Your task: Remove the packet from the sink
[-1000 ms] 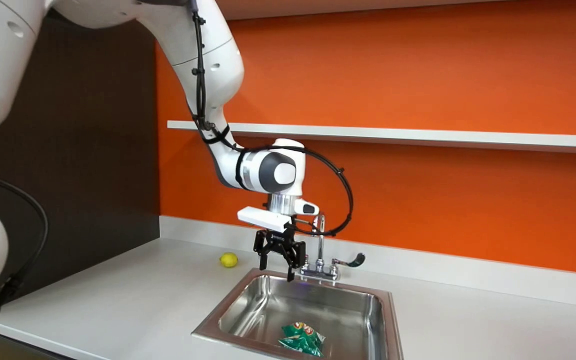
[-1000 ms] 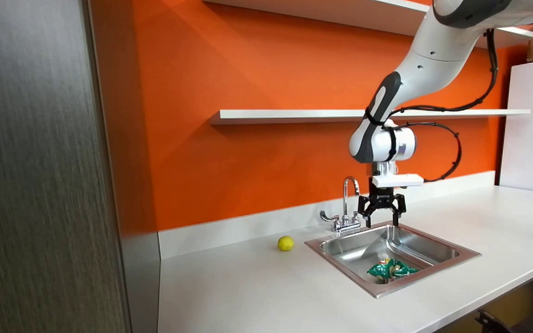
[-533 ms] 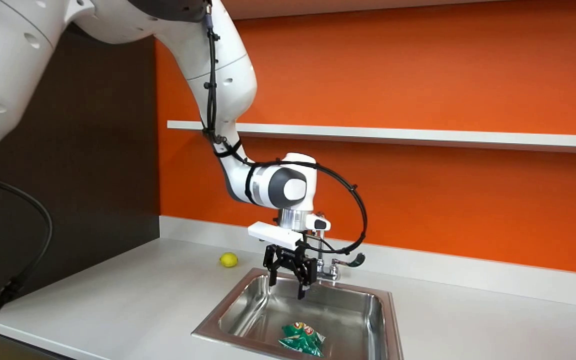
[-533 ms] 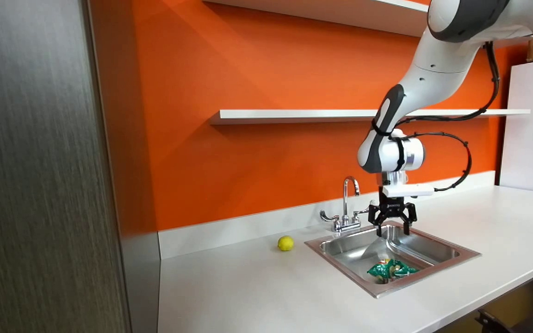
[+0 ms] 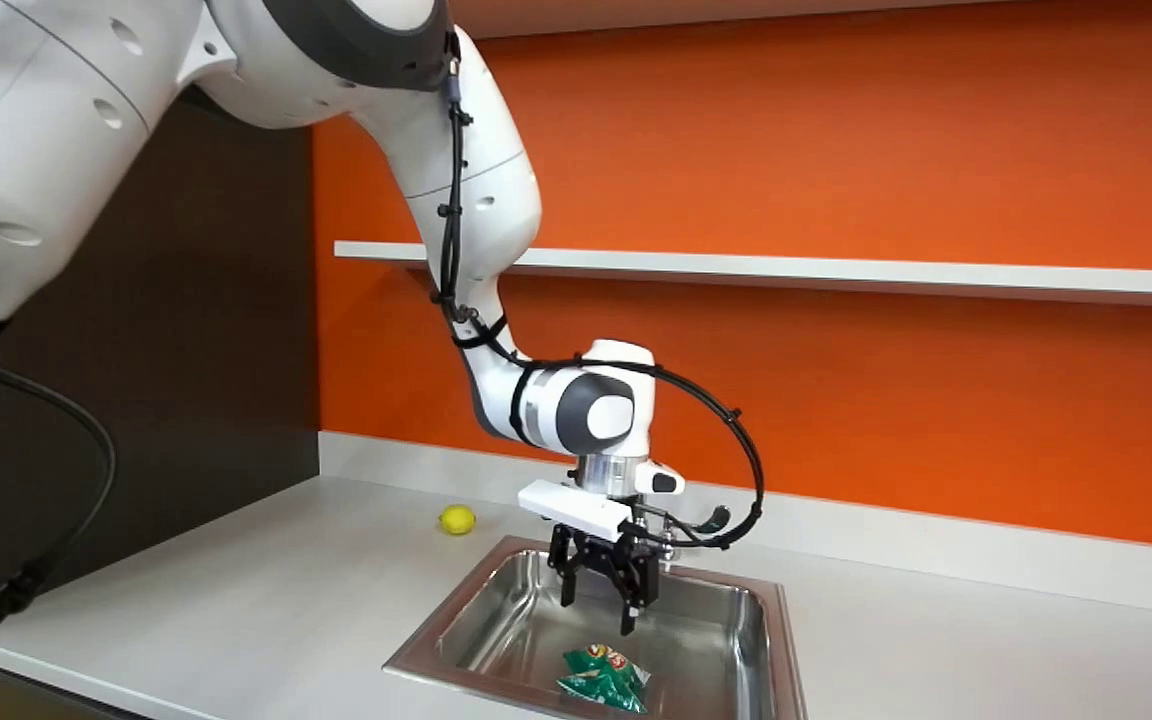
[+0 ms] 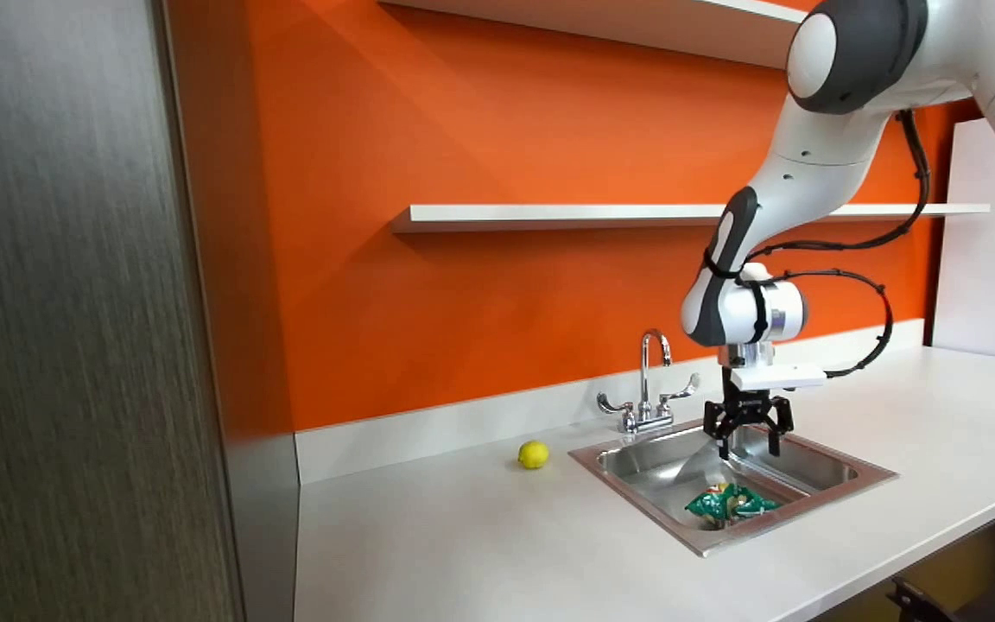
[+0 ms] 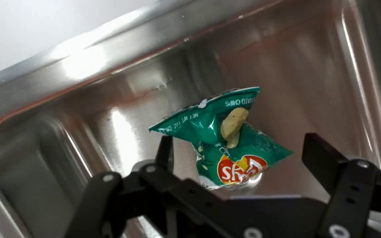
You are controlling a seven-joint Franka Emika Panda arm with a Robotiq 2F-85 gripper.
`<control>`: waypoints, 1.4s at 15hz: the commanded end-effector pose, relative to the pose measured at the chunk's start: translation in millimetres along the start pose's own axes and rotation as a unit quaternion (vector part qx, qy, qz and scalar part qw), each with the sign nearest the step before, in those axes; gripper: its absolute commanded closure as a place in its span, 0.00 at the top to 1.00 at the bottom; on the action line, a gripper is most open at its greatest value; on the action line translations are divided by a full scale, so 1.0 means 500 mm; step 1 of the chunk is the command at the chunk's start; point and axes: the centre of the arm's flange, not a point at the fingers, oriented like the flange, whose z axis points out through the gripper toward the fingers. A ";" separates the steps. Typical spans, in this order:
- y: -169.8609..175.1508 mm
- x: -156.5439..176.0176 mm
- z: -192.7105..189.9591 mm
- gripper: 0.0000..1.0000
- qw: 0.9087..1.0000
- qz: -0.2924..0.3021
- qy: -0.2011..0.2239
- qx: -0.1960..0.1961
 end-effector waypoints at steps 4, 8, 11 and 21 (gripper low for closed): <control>0.003 0.082 0.069 1.00 1.000 -0.028 0.005 -0.008; -0.009 0.117 0.106 1.00 0.999 -0.038 0.000 -0.014; -0.023 0.130 0.119 1.00 0.999 -0.049 -0.001 -0.016; -0.064 0.120 0.164 1.00 0.996 -0.080 -0.018 -0.025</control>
